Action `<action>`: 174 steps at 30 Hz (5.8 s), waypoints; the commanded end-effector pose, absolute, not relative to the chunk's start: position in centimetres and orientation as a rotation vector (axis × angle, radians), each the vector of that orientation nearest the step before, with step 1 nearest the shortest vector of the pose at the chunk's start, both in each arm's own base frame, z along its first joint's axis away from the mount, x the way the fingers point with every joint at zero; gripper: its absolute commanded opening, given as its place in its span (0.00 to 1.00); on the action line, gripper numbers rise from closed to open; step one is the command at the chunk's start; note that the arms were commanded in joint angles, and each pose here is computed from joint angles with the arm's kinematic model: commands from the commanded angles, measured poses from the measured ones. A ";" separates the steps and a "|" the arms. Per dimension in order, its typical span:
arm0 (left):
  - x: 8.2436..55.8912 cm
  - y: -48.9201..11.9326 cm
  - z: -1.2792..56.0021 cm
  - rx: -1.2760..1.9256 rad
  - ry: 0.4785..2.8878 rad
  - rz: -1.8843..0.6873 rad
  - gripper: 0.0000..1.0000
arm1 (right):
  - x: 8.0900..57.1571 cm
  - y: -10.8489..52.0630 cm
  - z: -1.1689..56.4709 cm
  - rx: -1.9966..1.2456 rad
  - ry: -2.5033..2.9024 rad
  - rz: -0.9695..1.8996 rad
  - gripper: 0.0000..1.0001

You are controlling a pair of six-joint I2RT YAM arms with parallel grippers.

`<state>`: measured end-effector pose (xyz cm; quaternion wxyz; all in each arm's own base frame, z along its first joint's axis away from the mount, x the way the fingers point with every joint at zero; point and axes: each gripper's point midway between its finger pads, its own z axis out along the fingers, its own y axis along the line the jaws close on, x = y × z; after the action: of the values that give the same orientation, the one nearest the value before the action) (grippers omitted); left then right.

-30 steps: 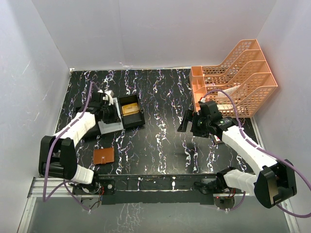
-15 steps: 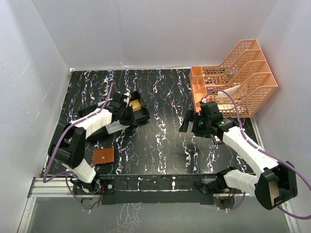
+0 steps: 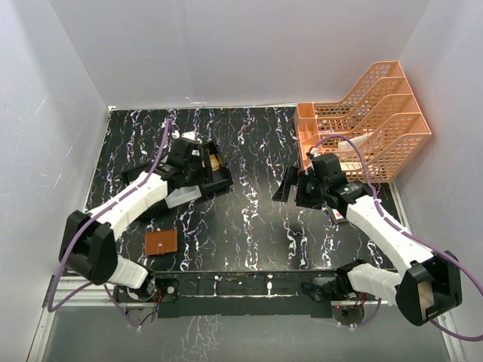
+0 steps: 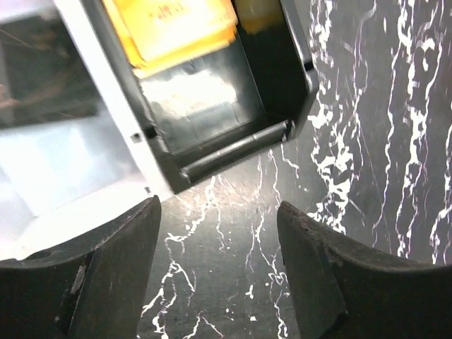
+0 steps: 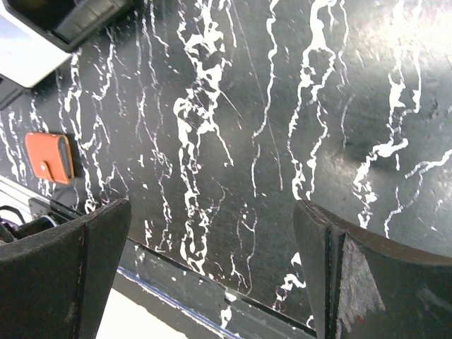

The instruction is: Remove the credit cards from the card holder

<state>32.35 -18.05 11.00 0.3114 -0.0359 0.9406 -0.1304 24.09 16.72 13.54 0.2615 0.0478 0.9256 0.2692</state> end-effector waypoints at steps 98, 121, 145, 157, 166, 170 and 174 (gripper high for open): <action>20.0 -5.3 12.1 -0.772 2.480 -0.044 0.99 | 21.1 32.1 20.2 -0.172 2.234 1.183 0.80; 16.0 -1.3 2.5 -1.479 2.432 0.038 0.99 | 13.6 34.0 13.4 -0.119 2.447 1.148 0.85; 17.5 -11.1 5.5 -0.955 2.539 -0.492 0.76 | 15.2 32.1 10.6 -0.058 2.496 0.921 0.89; 24.3 -6.5 9.7 -0.519 2.469 0.000 0.90 | 15.9 30.8 11.5 0.002 2.455 0.879 0.89; 25.7 -8.4 8.1 -0.322 2.433 -0.136 0.88 | 16.2 29.8 12.0 0.037 2.416 0.872 0.89; 25.9 -9.5 7.6 -0.255 2.395 -0.231 0.88 | 15.9 29.4 11.8 0.059 2.418 0.879 0.89; 25.9 -10.5 7.0 -0.200 2.390 -0.298 0.88 | 15.8 29.2 11.7 0.066 2.424 0.872 0.89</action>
<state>24.85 -9.06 6.45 0.3271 -0.1118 0.9354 -0.0749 15.14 29.52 11.05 0.2623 0.0046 0.9098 0.3217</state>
